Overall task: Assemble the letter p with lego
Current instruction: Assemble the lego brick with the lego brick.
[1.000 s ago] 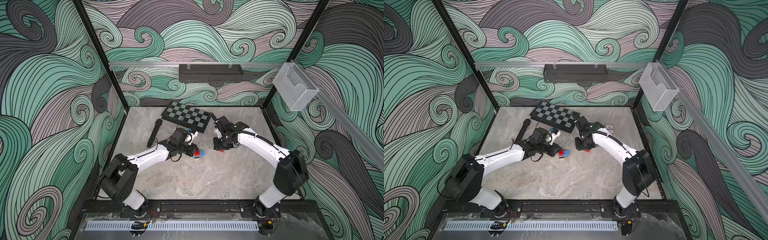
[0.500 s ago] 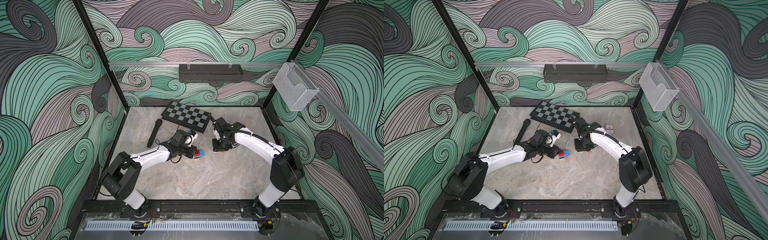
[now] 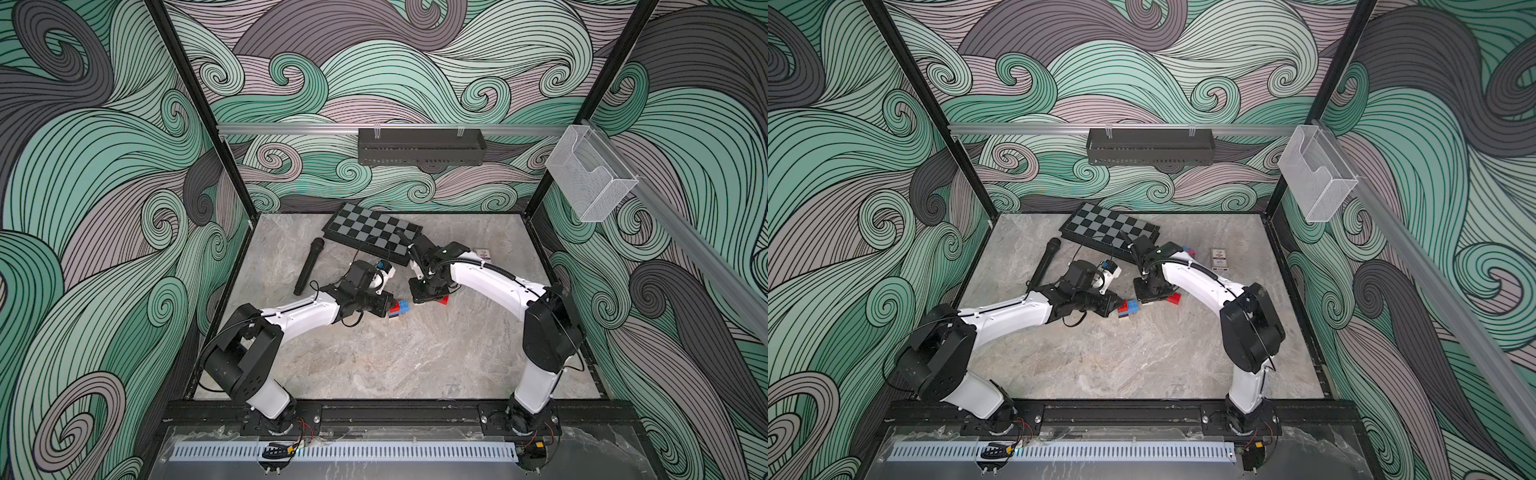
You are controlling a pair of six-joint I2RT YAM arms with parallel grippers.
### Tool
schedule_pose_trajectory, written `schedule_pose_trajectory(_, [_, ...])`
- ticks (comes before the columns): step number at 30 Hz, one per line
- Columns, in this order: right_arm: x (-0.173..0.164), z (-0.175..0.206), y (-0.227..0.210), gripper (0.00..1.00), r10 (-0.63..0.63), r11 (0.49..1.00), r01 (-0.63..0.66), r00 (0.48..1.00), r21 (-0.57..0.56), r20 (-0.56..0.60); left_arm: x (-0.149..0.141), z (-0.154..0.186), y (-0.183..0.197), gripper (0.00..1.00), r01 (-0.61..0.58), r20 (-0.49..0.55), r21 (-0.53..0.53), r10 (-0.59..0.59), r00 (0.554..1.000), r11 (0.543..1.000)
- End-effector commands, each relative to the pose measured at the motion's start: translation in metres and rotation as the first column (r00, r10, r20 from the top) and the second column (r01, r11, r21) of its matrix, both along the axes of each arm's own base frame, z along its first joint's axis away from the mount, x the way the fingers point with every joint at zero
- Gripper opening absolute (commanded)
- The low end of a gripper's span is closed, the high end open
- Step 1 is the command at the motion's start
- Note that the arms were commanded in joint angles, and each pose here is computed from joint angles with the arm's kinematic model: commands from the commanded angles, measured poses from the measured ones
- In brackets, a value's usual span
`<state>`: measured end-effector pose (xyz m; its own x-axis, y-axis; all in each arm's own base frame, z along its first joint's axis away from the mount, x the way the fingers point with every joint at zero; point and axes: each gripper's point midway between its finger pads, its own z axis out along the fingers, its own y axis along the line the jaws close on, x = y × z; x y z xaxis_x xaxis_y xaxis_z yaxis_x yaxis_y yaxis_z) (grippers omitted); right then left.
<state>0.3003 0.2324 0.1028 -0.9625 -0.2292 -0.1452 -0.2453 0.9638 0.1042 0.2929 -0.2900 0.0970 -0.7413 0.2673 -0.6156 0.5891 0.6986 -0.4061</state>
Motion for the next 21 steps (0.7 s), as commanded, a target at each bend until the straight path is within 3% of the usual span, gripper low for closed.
schedule_pose_trajectory(1, [0.003, 0.004, -0.001, 0.17, -0.001, 0.999, 0.002, 1.000, -0.050, 0.009, -0.013, -0.030, 0.012, 0.00, 0.003, -0.068, 0.084, 0.002, 0.998, 0.996])
schedule_pose_trajectory(21, [0.002, -0.013, 0.023, 0.17, 0.000, 0.994, 0.000, 1.000, -0.111, -0.002, -0.019, -0.045, 0.017, 0.00, -0.017, -0.109, 0.101, 0.028, 0.994, 0.995])
